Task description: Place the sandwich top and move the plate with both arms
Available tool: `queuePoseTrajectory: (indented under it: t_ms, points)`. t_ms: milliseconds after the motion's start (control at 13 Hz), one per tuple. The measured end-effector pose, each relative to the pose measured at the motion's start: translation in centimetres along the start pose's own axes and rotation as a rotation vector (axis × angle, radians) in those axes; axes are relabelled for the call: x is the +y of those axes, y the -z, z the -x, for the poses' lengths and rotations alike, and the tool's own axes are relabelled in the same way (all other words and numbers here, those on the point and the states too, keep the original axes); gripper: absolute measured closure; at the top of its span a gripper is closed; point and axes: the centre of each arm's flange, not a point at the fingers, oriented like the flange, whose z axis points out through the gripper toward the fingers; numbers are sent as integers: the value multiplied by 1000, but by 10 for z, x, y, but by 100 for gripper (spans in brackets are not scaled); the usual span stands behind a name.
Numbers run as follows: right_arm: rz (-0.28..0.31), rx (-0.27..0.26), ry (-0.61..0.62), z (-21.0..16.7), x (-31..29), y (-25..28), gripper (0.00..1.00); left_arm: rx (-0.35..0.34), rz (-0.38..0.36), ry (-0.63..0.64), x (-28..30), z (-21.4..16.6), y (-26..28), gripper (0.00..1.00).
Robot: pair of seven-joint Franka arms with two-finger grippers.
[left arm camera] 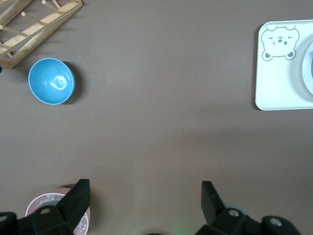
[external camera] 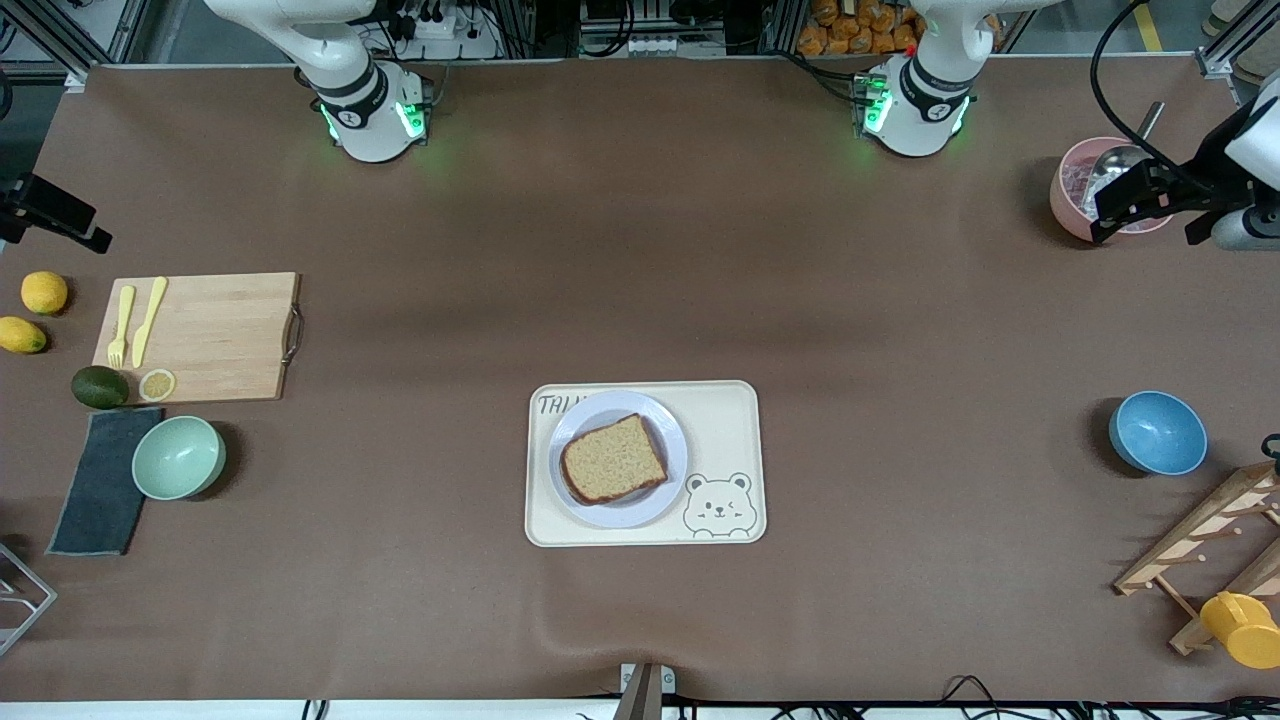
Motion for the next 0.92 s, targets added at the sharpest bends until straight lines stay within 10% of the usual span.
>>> queuePoseTrajectory:
  t_ms: [923]
  points:
    - [0,0,-1,0,0,0,0,-4,-2,67,-6,11,0,0]
